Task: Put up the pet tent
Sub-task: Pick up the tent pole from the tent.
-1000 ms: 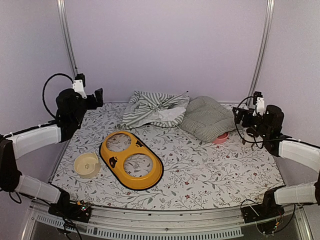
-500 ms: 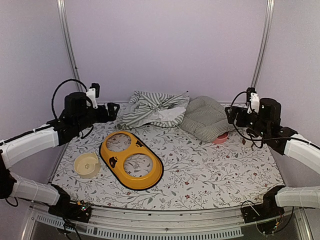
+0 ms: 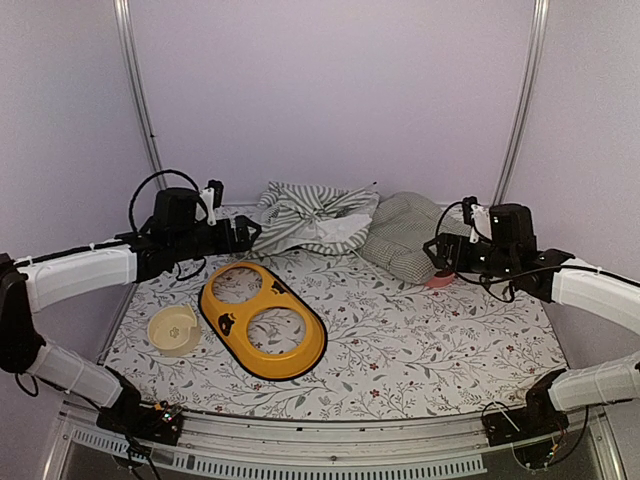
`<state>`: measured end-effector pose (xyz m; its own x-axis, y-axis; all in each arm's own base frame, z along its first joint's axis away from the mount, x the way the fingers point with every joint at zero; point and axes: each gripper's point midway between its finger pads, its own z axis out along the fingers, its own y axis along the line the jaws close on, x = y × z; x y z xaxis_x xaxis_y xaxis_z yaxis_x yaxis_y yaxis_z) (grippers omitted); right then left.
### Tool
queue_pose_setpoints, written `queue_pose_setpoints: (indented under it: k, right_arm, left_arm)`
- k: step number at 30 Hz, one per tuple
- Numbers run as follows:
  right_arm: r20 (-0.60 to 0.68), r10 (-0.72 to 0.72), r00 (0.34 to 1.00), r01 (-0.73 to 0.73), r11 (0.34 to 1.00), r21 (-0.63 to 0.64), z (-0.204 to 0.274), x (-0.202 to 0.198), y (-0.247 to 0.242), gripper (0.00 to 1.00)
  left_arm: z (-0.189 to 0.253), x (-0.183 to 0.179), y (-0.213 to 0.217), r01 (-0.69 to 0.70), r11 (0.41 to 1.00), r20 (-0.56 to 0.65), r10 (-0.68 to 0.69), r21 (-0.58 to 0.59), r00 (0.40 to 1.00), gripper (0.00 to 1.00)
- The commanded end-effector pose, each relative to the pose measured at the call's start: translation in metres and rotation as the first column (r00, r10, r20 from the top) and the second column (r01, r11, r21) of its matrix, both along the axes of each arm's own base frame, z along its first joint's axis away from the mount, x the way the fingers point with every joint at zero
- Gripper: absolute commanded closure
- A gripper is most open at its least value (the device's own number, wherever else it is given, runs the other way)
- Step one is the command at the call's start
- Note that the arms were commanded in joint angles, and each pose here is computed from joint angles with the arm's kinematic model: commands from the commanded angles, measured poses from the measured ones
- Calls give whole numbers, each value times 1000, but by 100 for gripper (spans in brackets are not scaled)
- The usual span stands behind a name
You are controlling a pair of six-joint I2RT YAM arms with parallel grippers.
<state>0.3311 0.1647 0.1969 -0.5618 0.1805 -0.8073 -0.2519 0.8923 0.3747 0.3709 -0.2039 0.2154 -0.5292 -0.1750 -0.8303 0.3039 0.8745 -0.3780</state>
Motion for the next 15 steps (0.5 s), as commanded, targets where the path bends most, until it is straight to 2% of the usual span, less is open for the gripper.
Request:
queue_pose_setpoints:
  k: [1,6,11,15]
  right_arm:
    - [-40,117,992,-117,993,4,9,5,40,1]
    - [-67,190,979,-191,981,-9,9,9,70,1]
    - [-92,237,967,-239,971,-13,9,2,86,1]
    - [-92,214,973,-217,976,-30,12,5,83,1]
  left_arm:
    - [-11,6,-24,53,998,-59,-55,-38,997,1]
    - [-23,24,-34,31,999,-111,-32,-14,993,1]
    - [-37,34,-14,-17,995,-147,31,96,989,1]
    - [-53,36,9,-24,983,-180,56,179,982,2]
